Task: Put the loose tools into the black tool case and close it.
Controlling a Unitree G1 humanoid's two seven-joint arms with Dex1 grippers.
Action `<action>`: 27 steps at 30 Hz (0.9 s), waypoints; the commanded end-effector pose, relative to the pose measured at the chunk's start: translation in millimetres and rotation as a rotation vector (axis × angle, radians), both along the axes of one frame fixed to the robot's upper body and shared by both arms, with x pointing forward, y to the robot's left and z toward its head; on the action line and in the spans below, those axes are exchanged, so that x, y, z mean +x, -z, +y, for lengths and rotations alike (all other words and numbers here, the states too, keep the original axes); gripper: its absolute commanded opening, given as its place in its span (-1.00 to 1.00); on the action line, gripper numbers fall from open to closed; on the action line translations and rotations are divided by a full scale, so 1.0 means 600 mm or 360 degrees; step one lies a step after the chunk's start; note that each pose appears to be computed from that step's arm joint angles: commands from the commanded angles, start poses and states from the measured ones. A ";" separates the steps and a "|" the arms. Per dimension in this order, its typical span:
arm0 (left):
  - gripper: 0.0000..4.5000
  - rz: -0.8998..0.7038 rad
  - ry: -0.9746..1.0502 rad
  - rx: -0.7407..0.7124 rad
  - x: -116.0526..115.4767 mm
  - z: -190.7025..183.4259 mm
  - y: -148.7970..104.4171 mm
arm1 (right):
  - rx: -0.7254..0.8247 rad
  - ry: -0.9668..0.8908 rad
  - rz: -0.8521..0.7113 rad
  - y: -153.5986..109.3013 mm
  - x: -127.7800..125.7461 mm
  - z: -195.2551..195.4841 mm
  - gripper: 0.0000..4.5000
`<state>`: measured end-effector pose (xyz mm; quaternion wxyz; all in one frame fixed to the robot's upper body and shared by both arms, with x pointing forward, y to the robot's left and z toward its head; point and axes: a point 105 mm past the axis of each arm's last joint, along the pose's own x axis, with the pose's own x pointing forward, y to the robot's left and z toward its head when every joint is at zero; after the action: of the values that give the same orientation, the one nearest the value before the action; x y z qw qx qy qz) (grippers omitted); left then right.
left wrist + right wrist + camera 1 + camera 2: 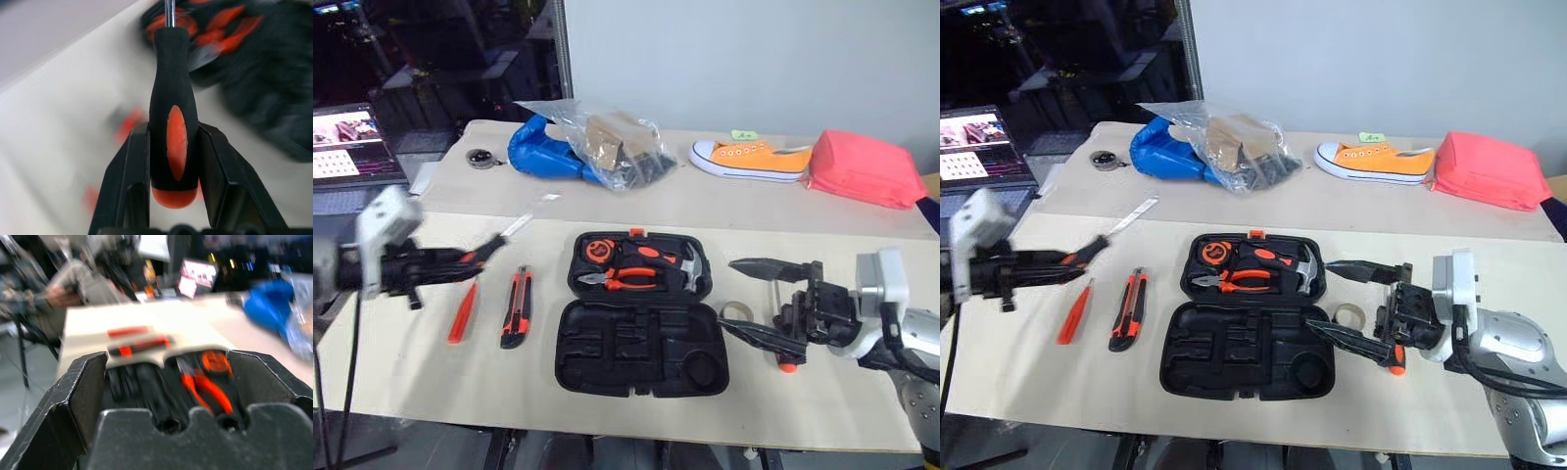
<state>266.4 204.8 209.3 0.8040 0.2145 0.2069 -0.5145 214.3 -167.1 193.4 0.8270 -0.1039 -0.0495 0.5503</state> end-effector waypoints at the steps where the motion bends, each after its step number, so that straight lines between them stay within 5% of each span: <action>1: -0.62 0.0056 0.0244 0.0147 0.008 -0.065 0.037 | -0.0165 0.0087 -0.0047 -0.001 -0.009 -0.038 1.00; 8: -0.62 0.0131 0.0458 0.0421 0.028 -0.109 0.089 | -0.0275 0.0225 0.0000 0.009 -0.024 -0.090 1.00; 27: -0.62 0.0255 0.0374 0.0596 0.065 -0.131 0.149 | -0.0282 0.0264 -0.0022 0.016 -0.036 -0.105 1.00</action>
<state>297.5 125.7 113.6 0.6626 0.3177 0.3450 -0.5839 193.8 -227.8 176.7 0.8569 -0.1696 0.0199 0.4865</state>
